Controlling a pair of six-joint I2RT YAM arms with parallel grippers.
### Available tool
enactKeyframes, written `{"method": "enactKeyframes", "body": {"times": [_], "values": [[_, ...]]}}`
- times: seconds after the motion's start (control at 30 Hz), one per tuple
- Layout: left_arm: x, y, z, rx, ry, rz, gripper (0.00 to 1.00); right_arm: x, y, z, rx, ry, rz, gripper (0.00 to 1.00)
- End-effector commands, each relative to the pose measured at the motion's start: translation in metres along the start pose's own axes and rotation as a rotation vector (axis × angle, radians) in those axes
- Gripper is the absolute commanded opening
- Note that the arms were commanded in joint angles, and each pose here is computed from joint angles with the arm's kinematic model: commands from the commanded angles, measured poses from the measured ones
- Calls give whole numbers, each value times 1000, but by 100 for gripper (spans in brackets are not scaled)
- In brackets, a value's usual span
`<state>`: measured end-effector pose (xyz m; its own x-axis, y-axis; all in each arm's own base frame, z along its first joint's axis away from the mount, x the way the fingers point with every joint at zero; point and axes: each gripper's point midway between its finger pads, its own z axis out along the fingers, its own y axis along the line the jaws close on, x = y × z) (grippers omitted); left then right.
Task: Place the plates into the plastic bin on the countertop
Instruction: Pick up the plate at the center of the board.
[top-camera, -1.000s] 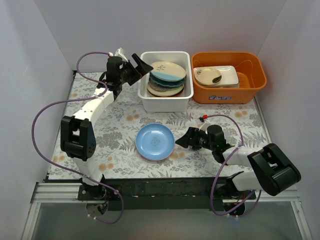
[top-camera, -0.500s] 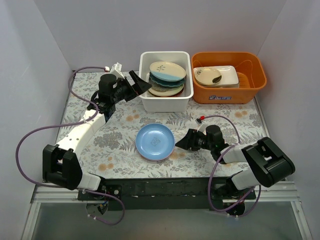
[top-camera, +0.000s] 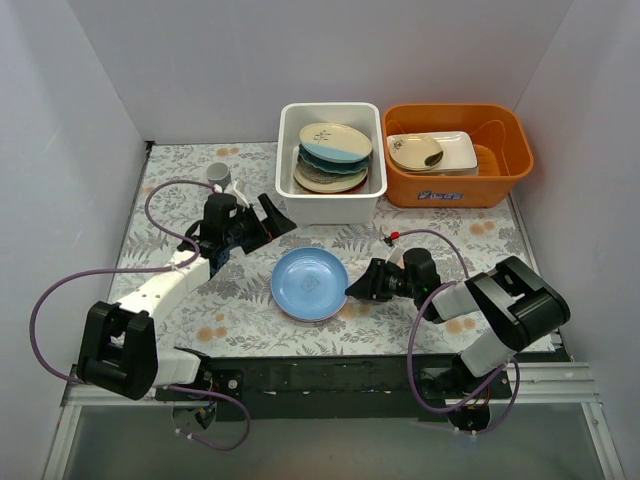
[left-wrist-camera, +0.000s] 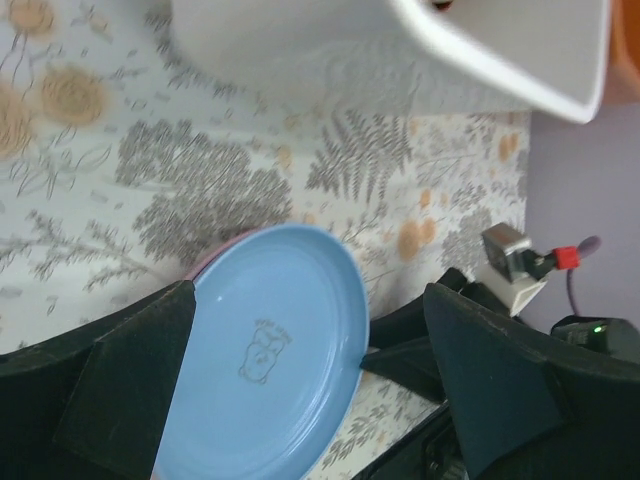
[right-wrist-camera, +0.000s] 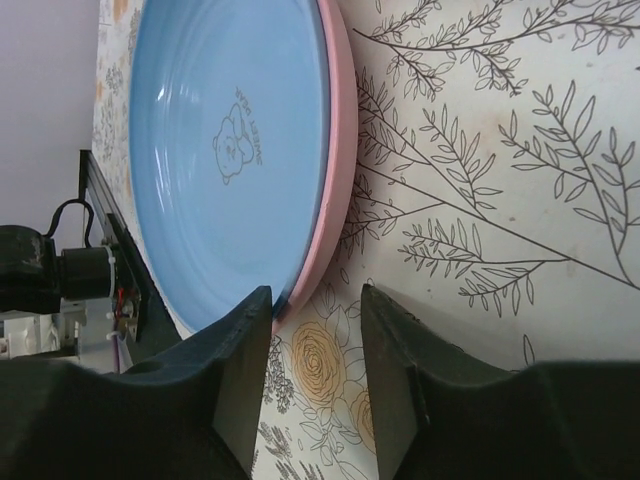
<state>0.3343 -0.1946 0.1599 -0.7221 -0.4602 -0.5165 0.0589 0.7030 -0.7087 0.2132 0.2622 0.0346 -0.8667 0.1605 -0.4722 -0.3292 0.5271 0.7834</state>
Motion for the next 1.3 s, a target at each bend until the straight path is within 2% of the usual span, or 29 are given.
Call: {"method": "enactKeyframes", "body": {"times": [0.0,0.03,0.1,0.13,0.23,0.27,0.5,0.67,0.9,1.27], "values": [[17,9,-12,-4,5,9,97,-3,4,7,-20,4,-9,43],[25,19,-13,-26,18,3,97,-3,2,8,-13,4,1,33],[30,30,-16,-69,14,1,97,-2,-2,10,-1,11,9,25],[35,37,-17,-87,22,-2,97,-1,-3,11,2,15,14,17],[41,43,-23,-104,22,-1,97,0,-6,13,7,23,22,3],[46,46,-24,-111,32,0,97,1,-6,13,8,24,22,1],[55,38,-36,-61,53,14,93,-1,-5,13,6,17,19,1],[47,15,-55,11,28,40,93,1,-5,13,2,23,19,1],[51,-14,-77,95,90,41,91,0,-5,14,2,20,21,1],[68,-14,-85,116,153,33,88,-1,-4,15,-6,23,18,1]]}}
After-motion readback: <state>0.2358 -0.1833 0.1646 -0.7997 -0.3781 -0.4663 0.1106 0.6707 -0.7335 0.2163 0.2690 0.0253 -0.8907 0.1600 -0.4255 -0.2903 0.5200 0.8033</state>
